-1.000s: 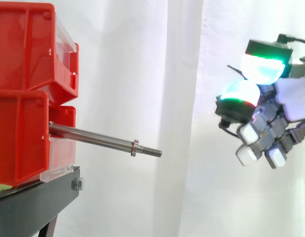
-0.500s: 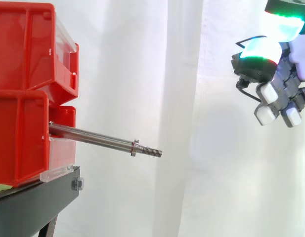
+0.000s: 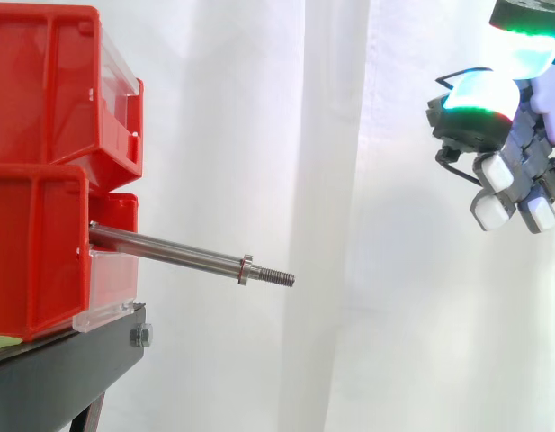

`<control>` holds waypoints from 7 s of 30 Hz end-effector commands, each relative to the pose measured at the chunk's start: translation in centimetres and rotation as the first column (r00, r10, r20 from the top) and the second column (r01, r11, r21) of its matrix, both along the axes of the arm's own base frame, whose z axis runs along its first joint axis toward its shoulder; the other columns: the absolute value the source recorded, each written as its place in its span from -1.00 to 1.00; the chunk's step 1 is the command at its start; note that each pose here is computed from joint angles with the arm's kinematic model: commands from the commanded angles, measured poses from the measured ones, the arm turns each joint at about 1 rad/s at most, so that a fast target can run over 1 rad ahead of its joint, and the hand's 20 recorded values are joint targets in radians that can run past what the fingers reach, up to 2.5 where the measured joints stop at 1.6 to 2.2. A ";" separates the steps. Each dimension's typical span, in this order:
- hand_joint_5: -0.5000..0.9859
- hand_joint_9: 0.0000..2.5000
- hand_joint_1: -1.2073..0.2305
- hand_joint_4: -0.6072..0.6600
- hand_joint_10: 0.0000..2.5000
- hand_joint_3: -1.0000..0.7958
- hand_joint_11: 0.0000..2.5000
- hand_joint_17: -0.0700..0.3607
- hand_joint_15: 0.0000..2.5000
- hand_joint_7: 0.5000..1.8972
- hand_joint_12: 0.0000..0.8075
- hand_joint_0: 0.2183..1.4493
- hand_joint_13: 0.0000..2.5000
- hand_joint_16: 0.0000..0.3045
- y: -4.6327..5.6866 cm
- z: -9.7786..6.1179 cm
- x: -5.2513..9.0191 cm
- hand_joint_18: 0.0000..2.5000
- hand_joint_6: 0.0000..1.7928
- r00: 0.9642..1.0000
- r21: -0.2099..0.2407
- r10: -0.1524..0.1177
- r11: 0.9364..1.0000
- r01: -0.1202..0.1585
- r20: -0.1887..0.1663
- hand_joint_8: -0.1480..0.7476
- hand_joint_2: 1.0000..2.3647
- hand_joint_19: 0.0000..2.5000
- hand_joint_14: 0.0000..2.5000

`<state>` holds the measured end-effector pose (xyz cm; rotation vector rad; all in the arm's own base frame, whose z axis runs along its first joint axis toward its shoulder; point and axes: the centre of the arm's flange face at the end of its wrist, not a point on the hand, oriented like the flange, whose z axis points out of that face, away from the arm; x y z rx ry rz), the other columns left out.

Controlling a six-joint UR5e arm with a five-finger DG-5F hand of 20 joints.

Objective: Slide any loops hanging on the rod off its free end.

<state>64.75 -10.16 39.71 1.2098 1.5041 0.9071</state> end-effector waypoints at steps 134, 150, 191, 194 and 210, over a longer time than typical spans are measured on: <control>-0.51 -0.26 -0.35 -0.17 -0.99 0.01 -0.77 -0.20 -0.91 -0.13 -0.25 -0.40 -0.35 -0.70 0.2 -0.1 0.8 -0.31 0.02 0.998 -0.140 0.038 0.990 -0.032 0.041 -0.05 -0.97 -0.73 -1.00; -0.51 -0.22 -0.34 -0.16 -0.99 0.02 -0.75 -0.19 -0.90 -0.13 -0.24 -0.40 -0.35 -0.69 0.2 0.0 0.7 -0.30 0.01 0.998 -0.140 0.038 0.990 -0.032 0.042 -0.03 -0.97 -0.74 -1.00; -0.51 -0.19 -0.34 -0.17 -0.99 0.02 -0.73 -0.17 -0.90 -0.15 -0.22 -0.41 -0.35 -0.68 0.2 0.0 0.7 -0.29 0.02 0.998 -0.140 0.038 0.990 -0.032 0.042 -0.03 -0.97 -0.73 -1.00; -0.51 -0.19 -0.34 -0.17 -0.99 0.02 -0.73 -0.17 -0.90 -0.14 -0.22 -0.41 -0.35 -0.69 0.2 -0.1 0.8 -0.29 0.02 0.998 -0.140 0.038 0.990 -0.032 0.041 -0.03 -0.97 -0.73 -1.00; -0.51 -0.18 -0.34 -0.18 -0.99 0.03 -0.72 -0.17 -0.90 -0.16 -0.21 -0.41 -0.34 -0.68 0.2 -0.1 0.7 -0.29 0.01 0.998 -0.140 0.038 0.990 -0.032 0.041 -0.03 -0.97 -0.73 -1.00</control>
